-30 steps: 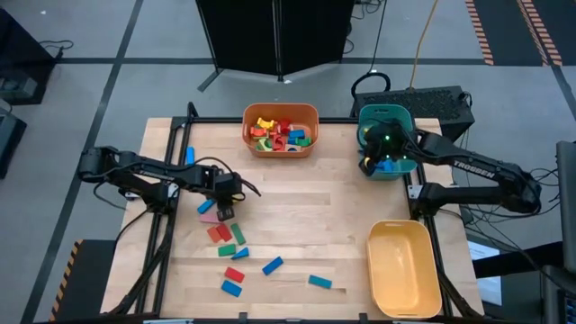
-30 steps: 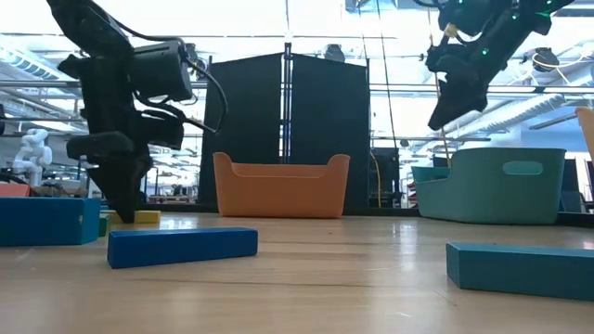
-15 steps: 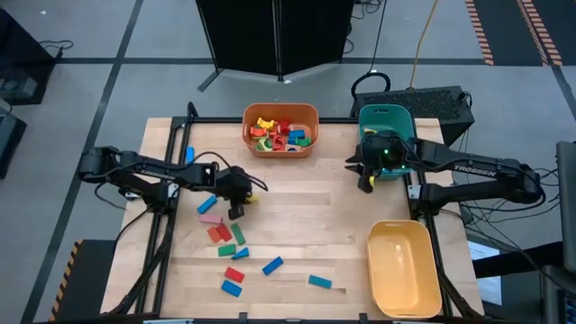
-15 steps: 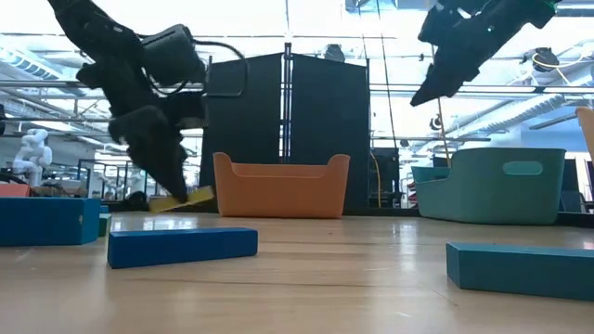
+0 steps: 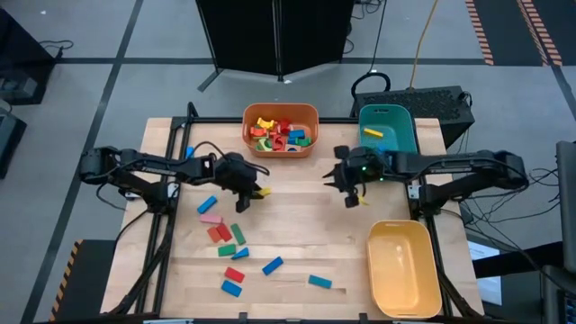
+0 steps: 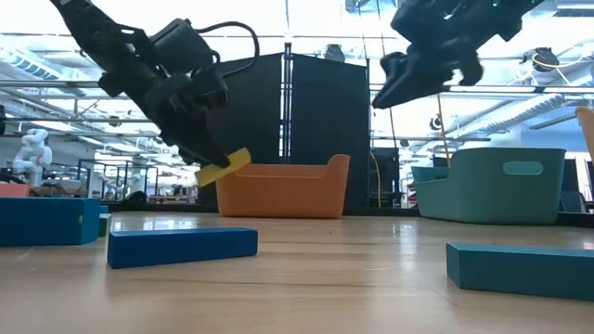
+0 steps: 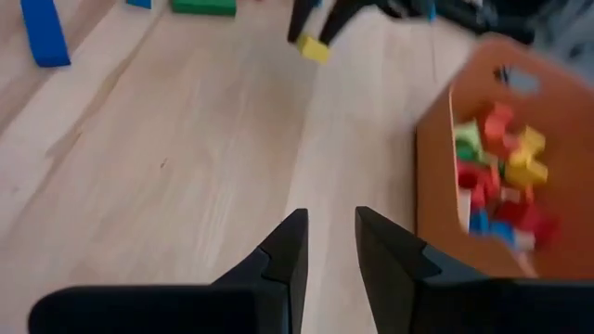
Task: Sort blocks by size
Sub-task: Put the yellow rectangular block into the green bin
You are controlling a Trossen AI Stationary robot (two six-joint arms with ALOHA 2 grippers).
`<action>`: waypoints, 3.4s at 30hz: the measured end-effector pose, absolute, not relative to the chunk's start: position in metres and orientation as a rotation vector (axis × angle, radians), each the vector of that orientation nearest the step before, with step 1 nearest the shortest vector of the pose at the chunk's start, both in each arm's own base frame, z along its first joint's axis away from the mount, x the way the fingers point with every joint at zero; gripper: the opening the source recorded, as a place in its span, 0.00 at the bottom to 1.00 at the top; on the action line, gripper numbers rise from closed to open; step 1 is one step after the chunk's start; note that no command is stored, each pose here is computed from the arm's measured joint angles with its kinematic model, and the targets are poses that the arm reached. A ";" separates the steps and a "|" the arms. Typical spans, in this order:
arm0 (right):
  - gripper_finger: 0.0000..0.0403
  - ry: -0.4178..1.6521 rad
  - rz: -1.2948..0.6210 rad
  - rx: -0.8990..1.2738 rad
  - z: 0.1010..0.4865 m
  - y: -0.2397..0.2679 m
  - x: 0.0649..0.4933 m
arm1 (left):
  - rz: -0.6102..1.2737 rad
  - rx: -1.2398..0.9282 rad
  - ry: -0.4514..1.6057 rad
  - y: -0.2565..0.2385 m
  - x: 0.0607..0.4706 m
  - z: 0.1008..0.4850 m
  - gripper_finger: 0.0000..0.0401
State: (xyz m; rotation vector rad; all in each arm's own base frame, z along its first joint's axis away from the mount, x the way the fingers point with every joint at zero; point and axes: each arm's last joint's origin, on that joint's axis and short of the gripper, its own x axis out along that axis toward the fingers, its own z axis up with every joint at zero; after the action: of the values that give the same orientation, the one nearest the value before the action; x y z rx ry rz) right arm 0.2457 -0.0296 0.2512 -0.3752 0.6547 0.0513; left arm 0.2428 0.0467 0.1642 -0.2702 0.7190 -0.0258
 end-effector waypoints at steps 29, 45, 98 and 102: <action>0.35 0.489 0.252 -0.709 0.218 -0.016 0.298 | -0.371 -0.324 0.577 0.063 0.335 0.173 0.22; 0.30 0.522 0.280 -0.686 0.205 -0.015 0.303 | -0.439 -0.345 0.531 0.078 0.360 0.184 0.22; 0.10 0.926 -0.296 -0.467 0.250 -0.038 0.213 | 0.055 -0.242 1.004 0.087 0.293 0.209 0.35; 0.10 0.928 -0.380 -0.357 0.255 -0.046 0.201 | 0.182 -0.228 1.050 0.084 0.277 0.222 0.35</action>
State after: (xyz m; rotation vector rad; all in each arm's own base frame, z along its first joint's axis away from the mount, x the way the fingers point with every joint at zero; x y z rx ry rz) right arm 0.2009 -0.0463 0.2554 -0.3567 0.9283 -0.3798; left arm 0.2771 0.0837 0.2223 -0.2285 1.0498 0.1821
